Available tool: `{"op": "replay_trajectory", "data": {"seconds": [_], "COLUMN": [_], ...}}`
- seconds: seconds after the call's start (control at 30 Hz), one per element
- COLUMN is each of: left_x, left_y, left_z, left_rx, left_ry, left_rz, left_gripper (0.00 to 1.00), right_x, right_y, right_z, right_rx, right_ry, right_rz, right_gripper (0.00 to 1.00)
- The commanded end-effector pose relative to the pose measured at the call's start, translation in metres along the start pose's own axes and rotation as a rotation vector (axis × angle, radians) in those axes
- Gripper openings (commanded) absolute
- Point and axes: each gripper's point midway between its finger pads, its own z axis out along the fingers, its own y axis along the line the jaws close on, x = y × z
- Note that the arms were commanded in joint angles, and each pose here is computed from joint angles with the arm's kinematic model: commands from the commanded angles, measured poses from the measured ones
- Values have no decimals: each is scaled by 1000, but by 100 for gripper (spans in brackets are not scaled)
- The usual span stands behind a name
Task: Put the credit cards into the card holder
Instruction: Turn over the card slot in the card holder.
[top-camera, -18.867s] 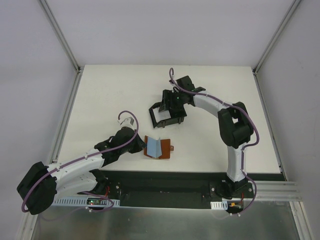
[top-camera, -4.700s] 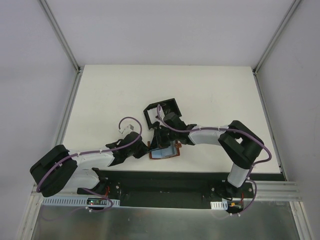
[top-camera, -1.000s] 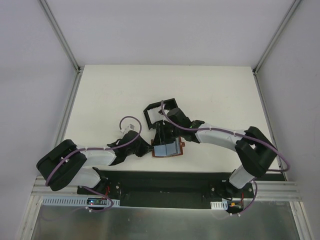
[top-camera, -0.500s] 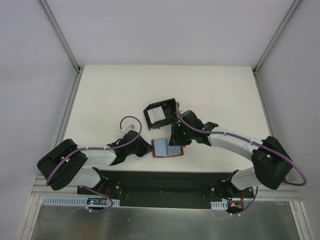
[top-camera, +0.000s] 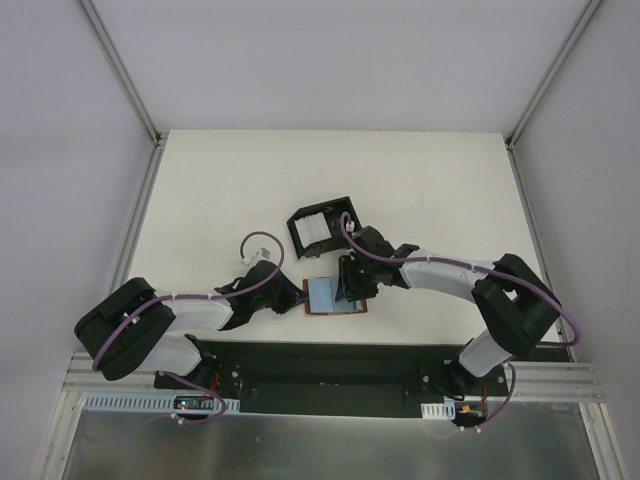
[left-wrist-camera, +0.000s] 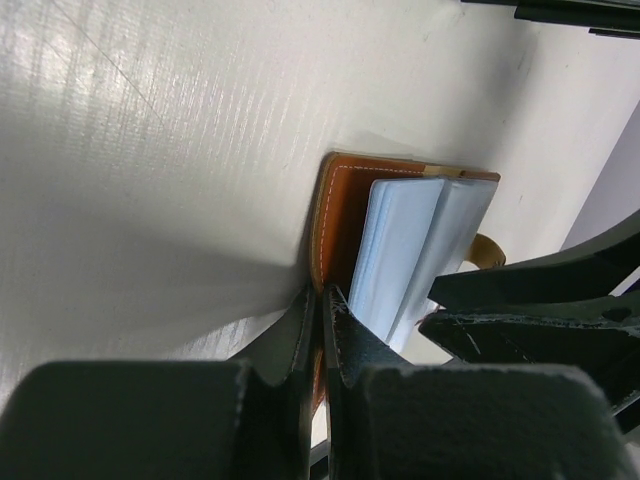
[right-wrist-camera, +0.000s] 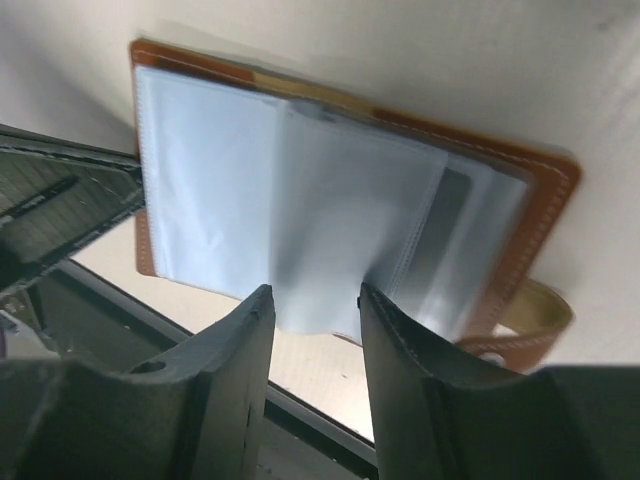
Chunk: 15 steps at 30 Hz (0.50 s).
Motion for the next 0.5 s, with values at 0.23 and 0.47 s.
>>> {"op": "replay_trajectory", "data": {"seconds": [0.23,0.47], "left_x": [21,22], "left_y": [96,104], "left_z": [-10,-8], "left_rx": [-334,-339], "left_ry": [82,81], "left_rz": [44,5], "left_gripper": [0,0], "right_x": [-11,-22], "right_y": [72,133], "right_z": [26,-12], "right_rx": [-315,-606], "right_ry": [29,3], "right_rz": [-15,-78], "right_gripper": [42,42]}}
